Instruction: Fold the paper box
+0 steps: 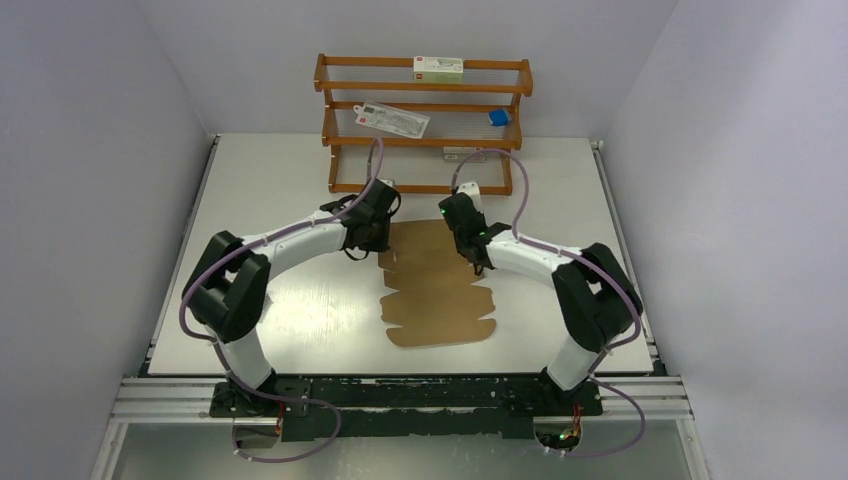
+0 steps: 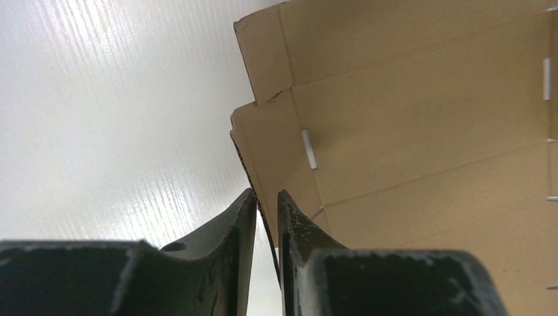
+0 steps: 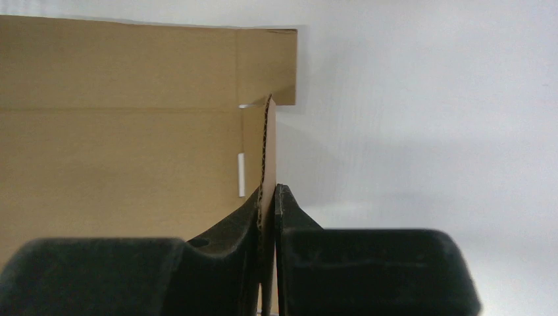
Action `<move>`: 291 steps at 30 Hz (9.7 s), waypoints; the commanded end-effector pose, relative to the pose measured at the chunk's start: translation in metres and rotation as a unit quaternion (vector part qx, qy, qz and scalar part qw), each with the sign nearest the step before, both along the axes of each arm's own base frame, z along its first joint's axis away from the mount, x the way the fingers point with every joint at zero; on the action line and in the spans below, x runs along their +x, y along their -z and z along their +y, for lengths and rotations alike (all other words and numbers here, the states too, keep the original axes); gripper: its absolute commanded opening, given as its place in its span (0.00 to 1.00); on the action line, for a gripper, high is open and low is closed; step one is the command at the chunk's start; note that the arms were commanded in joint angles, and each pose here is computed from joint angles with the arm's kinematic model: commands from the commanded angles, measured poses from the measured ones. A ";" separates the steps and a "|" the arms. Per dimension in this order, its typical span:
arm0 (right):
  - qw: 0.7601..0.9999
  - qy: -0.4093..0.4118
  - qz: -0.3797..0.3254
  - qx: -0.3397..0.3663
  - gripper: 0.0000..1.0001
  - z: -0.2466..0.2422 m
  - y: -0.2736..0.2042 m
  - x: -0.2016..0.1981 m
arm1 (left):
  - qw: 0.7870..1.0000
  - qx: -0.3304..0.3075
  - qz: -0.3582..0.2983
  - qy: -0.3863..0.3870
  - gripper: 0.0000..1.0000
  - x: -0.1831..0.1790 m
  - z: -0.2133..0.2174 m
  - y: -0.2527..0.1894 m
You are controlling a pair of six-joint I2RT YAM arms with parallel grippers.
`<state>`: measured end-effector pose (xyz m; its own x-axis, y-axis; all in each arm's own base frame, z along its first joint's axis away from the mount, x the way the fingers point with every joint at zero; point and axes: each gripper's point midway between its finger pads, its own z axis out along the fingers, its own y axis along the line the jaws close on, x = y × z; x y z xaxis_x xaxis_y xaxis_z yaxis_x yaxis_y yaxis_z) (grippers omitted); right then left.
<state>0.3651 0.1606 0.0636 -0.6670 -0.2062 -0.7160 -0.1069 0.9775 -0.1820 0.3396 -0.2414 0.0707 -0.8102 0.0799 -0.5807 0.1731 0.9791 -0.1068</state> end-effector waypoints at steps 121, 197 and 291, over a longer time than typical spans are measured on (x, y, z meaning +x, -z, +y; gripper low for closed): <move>0.768 -0.606 0.148 0.148 0.07 0.103 0.005 0.033 | 0.989 -0.130 0.035 0.058 0.78 0.028 0.087 -0.038; 0.802 -0.594 0.042 -0.057 0.00 0.104 -0.059 0.002 | 0.968 -0.217 -0.121 -0.046 0.74 0.003 0.101 -0.080; 0.736 -0.531 -0.250 -0.336 0.00 0.121 -0.079 -0.054 | 0.951 -0.185 -0.203 0.143 0.11 -0.046 0.019 -0.026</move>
